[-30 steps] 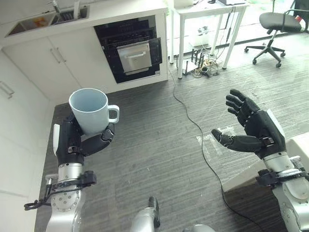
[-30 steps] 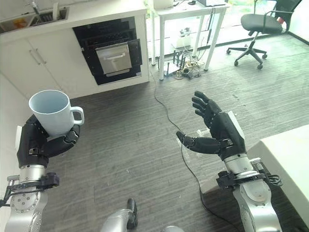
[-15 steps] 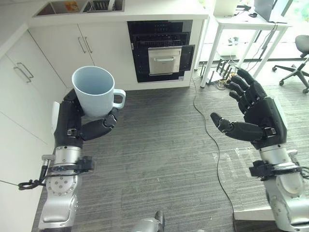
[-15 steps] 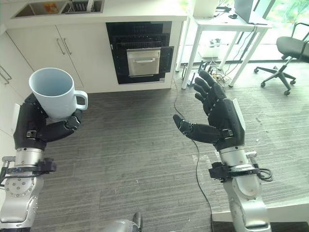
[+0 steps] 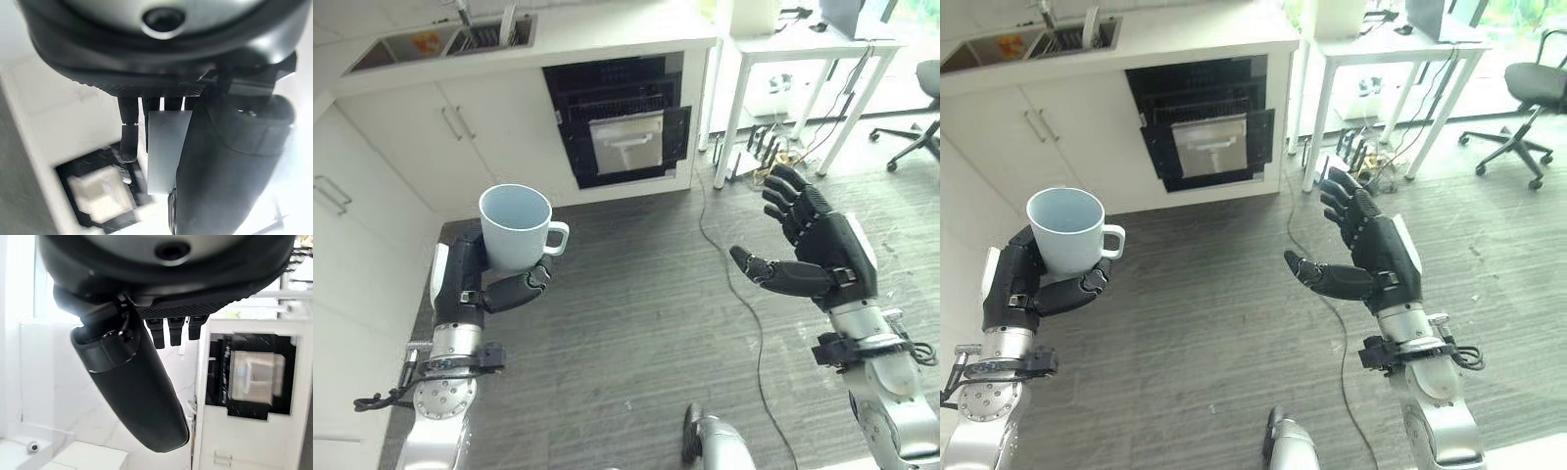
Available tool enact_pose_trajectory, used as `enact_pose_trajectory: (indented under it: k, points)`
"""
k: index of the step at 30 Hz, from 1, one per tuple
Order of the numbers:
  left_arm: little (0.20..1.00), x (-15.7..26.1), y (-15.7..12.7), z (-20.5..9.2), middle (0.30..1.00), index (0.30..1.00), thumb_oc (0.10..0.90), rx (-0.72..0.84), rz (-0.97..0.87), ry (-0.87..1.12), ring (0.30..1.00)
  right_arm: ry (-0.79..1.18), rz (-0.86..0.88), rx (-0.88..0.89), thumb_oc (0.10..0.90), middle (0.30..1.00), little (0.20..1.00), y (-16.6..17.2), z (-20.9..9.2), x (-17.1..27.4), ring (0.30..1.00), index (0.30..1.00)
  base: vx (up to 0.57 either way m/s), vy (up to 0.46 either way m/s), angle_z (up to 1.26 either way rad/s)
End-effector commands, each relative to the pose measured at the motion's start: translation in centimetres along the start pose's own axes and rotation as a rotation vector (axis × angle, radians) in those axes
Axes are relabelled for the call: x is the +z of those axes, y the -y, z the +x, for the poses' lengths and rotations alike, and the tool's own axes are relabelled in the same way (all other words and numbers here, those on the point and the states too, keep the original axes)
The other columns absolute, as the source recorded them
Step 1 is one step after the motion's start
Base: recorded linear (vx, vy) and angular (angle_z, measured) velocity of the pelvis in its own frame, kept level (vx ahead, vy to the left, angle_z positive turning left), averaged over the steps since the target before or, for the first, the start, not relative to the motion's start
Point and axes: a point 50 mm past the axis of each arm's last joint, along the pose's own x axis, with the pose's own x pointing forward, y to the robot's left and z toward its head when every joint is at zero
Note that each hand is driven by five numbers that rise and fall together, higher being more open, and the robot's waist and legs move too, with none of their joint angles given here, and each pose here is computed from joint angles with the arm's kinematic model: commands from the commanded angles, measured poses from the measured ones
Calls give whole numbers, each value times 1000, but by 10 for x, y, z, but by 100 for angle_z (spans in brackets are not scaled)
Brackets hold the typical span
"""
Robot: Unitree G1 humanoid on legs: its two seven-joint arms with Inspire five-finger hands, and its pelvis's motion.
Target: Place the dishes in the dishwasher.
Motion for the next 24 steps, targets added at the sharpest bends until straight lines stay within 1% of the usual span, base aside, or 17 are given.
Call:
enact_pose_trajectory:
  k: [1, 5, 11, 19, 21, 24]
  points:
    - [300, 58, -4, 14, 300, 300, 400, 7, -56, 357, 300, 213, -49, 22, 800, 900, 900, 9, 4, 38, 900, 900, 264, -274, -42]
    - [300, 61, -9, 7, 300, 300, 400, 70, -93, 413, 300, 194, -77, 23, 800, 900, 900, 13, 3, 36, 900, 900, 177, -203, -36]
    - [300, 61, -17, 0, 300, 300, 400, 129, -105, 432, 300, 181, -84, 27, 800, 900, 900, 10, 2, 32, 900, 900, 153, 119, -6]
    - [300, 57, -27, -2, 300, 300, 400, 202, -91, 444, 300, 188, -95, 63, 800, 900, 900, 15, 1, 34, 900, 900, 186, 237, -1]
    - [300, 58, -26, 1, 300, 300, 400, 202, -82, 443, 300, 185, -93, 55, 800, 900, 900, 16, 2, 35, 900, 900, 217, 342, 12]
    - [300, 67, -20, 13, 300, 300, 400, 151, -82, 474, 300, 198, -99, 11, 800, 900, 900, 16, 7, 38, 900, 900, 229, 386, 21]
